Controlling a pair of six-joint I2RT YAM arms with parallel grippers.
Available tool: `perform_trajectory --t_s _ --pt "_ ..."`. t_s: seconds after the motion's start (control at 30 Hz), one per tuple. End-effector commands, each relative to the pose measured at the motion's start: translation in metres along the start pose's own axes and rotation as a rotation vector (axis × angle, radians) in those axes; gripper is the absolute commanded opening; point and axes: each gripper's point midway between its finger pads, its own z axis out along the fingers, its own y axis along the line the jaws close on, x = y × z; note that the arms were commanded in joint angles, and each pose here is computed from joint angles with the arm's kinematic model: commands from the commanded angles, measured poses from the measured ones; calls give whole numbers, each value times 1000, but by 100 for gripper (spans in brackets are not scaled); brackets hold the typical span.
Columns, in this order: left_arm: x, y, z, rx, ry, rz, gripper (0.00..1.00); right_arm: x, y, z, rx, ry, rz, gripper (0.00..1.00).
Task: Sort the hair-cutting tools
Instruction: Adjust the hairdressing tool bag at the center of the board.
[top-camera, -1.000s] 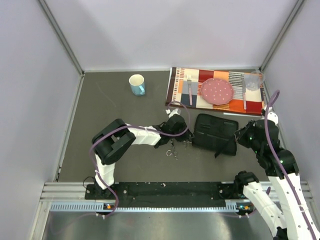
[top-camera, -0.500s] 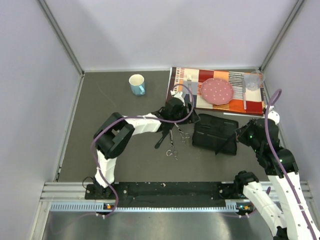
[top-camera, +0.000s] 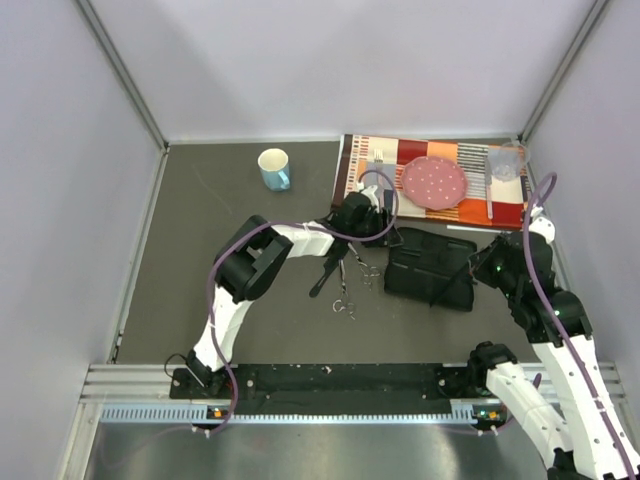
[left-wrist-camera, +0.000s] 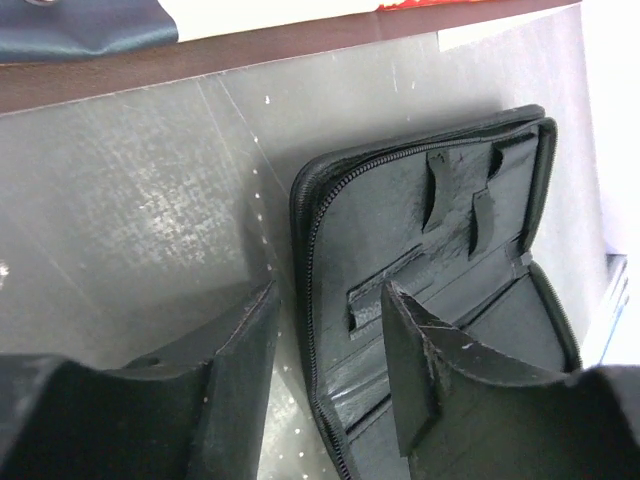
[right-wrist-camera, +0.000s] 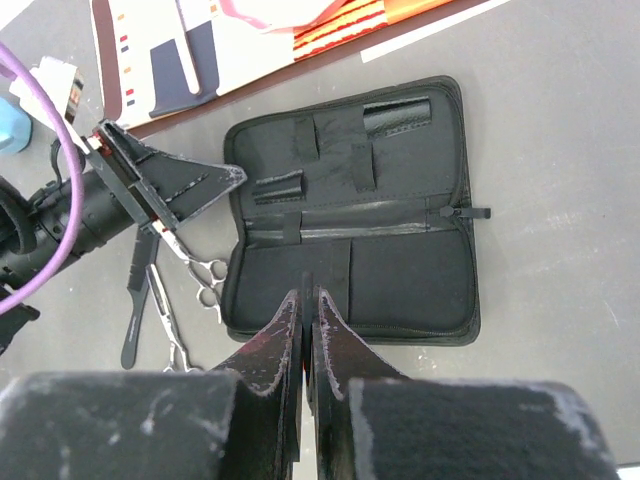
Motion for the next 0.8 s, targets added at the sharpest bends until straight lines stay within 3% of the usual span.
perform_trajectory --t_s 0.0,0.13,0.23,0.43,0.67,0.77 --pt "7 -6 9 61 25 17 39 -9 7 4 -25 -34 3 0" --pt "2 3 8 37 2 0 12 -9 7 6 -18 -34 2 0" --pt "-12 13 1 3 -58 -13 0 -9 7 10 -12 -32 -1 0" --pt "-56 36 -26 -37 -193 -25 0 -7 16 25 -39 -22 10 0" --pt "-75 53 -35 -39 -214 -38 0 -12 33 40 -88 -17 24 0" --pt "-73 51 -35 -28 -200 -26 13 -17 40 43 -104 -26 30 0"
